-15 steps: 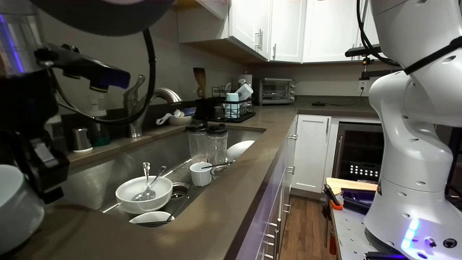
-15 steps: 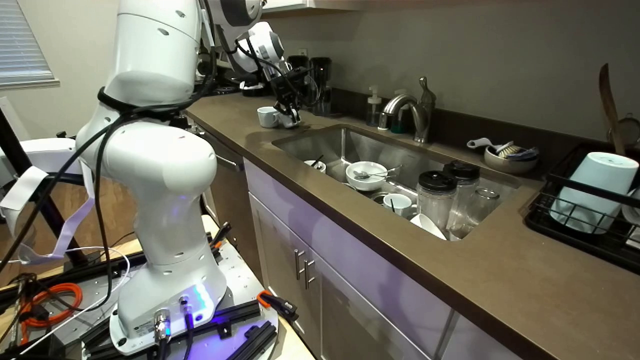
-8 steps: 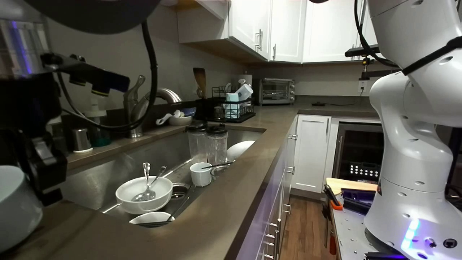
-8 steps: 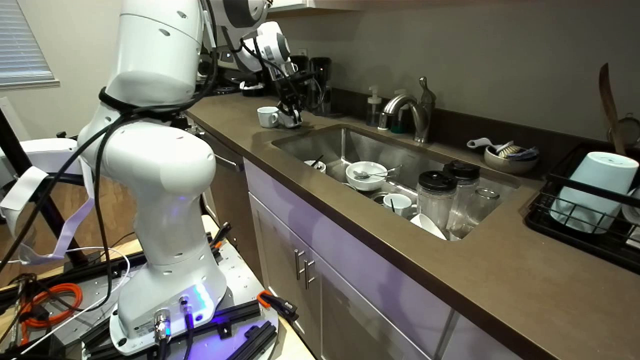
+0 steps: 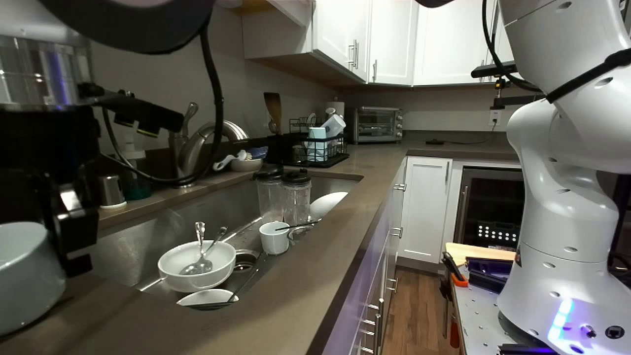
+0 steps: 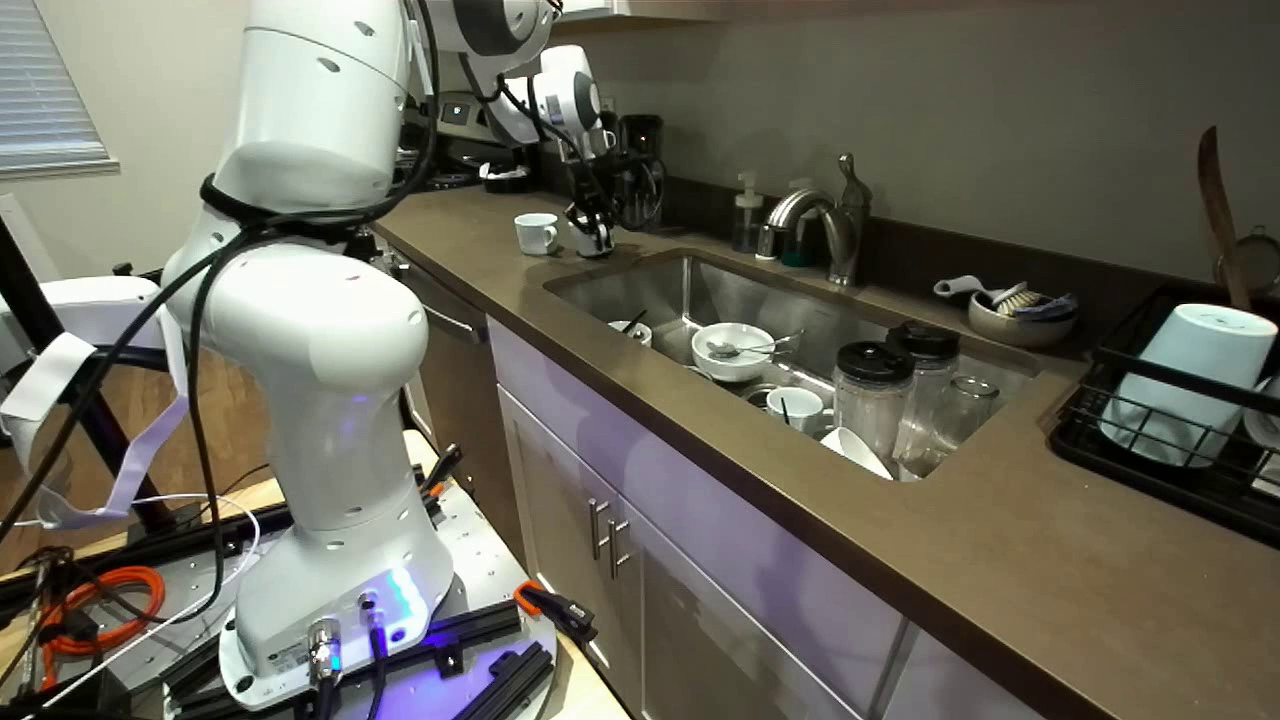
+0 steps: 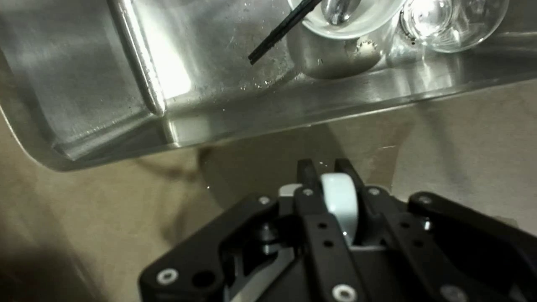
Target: Pour the water in the white cup on the right into the sink then place it on the left
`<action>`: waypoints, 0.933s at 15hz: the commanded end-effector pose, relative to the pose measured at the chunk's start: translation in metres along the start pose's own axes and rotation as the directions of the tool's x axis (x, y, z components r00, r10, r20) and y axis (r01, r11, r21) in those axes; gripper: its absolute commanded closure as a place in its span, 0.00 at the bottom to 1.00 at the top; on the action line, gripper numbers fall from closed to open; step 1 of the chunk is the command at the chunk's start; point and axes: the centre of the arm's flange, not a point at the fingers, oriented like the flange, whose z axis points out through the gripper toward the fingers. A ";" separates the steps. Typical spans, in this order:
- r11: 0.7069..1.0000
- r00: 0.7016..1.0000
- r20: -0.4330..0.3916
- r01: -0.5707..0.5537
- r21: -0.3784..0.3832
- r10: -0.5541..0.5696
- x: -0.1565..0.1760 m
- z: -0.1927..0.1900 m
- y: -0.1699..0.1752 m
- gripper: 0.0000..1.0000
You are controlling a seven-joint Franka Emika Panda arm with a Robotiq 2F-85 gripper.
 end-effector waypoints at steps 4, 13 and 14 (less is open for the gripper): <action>0.997 0.998 -0.067 0.013 0.072 -0.008 -0.010 0.009 0.007 0.96; 0.991 0.995 -0.094 0.002 0.137 0.012 -0.006 0.015 0.008 0.91; 0.990 0.995 -0.096 -0.001 0.141 0.015 -0.006 0.015 0.008 0.87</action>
